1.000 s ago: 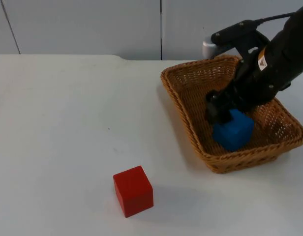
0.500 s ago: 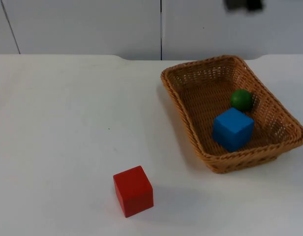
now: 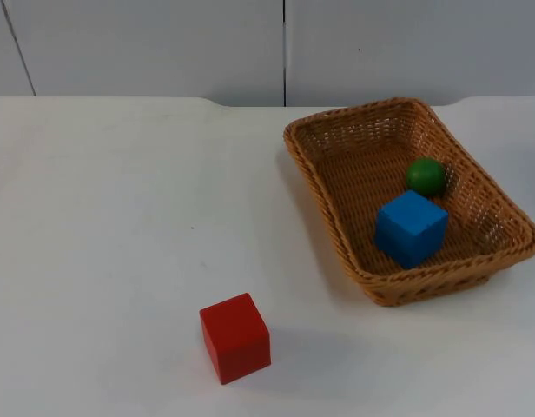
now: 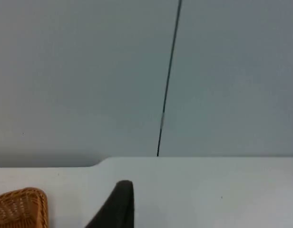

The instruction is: Place all geometric objects except the red cube into the basket.

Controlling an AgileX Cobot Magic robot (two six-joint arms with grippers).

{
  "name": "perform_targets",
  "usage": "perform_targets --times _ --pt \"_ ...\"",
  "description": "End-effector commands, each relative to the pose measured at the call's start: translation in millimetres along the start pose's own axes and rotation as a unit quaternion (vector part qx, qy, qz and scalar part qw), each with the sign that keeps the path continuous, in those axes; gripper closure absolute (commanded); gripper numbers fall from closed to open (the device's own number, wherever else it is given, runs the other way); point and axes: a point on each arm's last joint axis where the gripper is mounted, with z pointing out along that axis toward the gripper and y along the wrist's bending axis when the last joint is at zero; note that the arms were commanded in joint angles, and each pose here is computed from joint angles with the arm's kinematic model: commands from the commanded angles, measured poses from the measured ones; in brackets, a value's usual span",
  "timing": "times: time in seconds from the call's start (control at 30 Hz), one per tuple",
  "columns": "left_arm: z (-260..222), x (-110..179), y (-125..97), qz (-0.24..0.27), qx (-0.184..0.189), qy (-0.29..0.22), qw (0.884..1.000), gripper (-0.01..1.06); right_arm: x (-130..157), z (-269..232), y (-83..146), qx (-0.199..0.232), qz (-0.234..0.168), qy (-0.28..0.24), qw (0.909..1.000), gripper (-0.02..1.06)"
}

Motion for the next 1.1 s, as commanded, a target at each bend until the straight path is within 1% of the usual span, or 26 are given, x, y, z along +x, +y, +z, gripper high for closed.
perform_targets --times 0.0,0.07,0.13,0.2,0.3,0.4,0.53,0.57,0.6,0.63,0.7,0.77,0.8,0.83,0.87,0.9,0.93,0.97,1.0,1.03,1.07 --pt "-0.1 -3.9 0.1 -0.010 0.001 -0.023 1.000 0.00 10.3 2.5 -6.5 -0.013 0.019 0.010 0.9997 0.00" --pt "-0.2 -6.2 0.3 -0.013 0.001 -0.036 0.999 0.00 20.5 8.7 -8.2 -0.015 0.024 0.014 0.9995 0.00" --pt "-0.3 -7.4 0.4 -0.015 0.000 -0.043 0.999 0.00 25.2 11.2 -8.9 -0.010 0.013 0.019 0.9997 0.00" --pt "-0.4 -8.5 0.7 -0.015 -0.001 -0.049 0.999 0.00 26.0 11.9 -9.0 -0.009 0.013 0.017 0.9997 0.00" --pt "-0.4 -13.8 1.0 -0.026 -0.001 -0.078 0.997 0.00 24.6 11.9 -9.3 -0.007 0.012 0.009 0.9999 0.00" --pt "-0.9 -16.2 1.5 -0.029 -0.003 -0.092 0.995 0.00 23.9 11.9 -9.5 -0.007 0.012 0.005 0.9999 0.00" --pt "-0.9 -16.5 1.8 -0.026 -0.005 -0.093 0.995 0.00 23.3 10.1 -9.5 -0.006 0.012 0.003 0.9999 0.00" --pt "-0.9 -16.5 1.8 -0.026 -0.005 -0.093 0.995 0.00 22.9 10.3 -9.4 -0.007 0.016 0.001 0.9998 0.00" --pt "-0.9 -16.5 1.8 -0.026 -0.005 -0.093 0.995 0.00 23.2 8.4 -8.4 -0.012 0.036 0.003 0.9993 0.00" --pt "-0.9 -16.5 1.8 -0.026 -0.005 -0.093 0.995 0.00 23.2 8.4 -8.4 -0.012 0.036 0.003 0.9993 0.00" --pt "-1.0 -17.0 2.1 -0.025 -0.007 -0.096 0.995 0.00 22.4 6.0 -6.1 -0.025 0.080 0.001 0.9965 0.00" --pt "-1.9 -20.9 4.2 -0.013 -0.019 -0.118 0.993 0.00 18.4 4.2 -7.1 -0.020 0.088 -0.020 0.9957 0.00" --pt "-1.9 -20.9 4.2 -0.013 -0.019 -0.118 0.993 0.00 18.4 4.2 -7.1 -0.020 0.088 -0.020 0.9957 0.00" --pt "-2.1 -21.5 4.8 -0.011 -0.023 -0.122 0.992 0.00 17.3 3.6 -7.0 -0.022 0.108 -0.026 0.9936 0.00" --pt "-1.7 -20.1 4.4 -0.034 -0.018 -0.114 0.993 0.00 17.0 3.6 -7.4 -0.020 0.123 -0.027 0.9918 0.00" --pt "-0.3 -17.2 3.9 -0.051 -0.014 -0.098 0.994 0.00 18.4 3.7 -7.6 -0.018 0.119 -0.020 0.9926 0.00" --pt "0.4 -13.3 3.1 -0.045 -0.011 -0.076 0.996 0.00 22.0 3.8 -8.5 -0.011 0.096 -0.001 0.9953 0.00" --pt "2.2 -8.3 2.5 -0.012 -0.009 -0.051 0.999 0.00 28.9 3.6 -10.2 0.000 0.037 0.036 0.9987 0.00" --pt "2.2 -8.3 2.5 -0.012 -0.009 -0.051 0.999 0.00 28.9 3.6 -10.2 0.000 0.037 0.036 0.9987 0.00" --pt "2.5 -4.4 2.2 0.005 -0.009 -0.043 0.999 0.00 32.8 1.3 -9.9 -0.002 0.009 0.058 0.9983 0.00" --pt "-0.9 -1.0 1.7 0.009 -0.010 -0.042 0.999 0.00 35.0 -2.7 -9.8 -0.002 -0.003 0.061 0.9981 0.00"
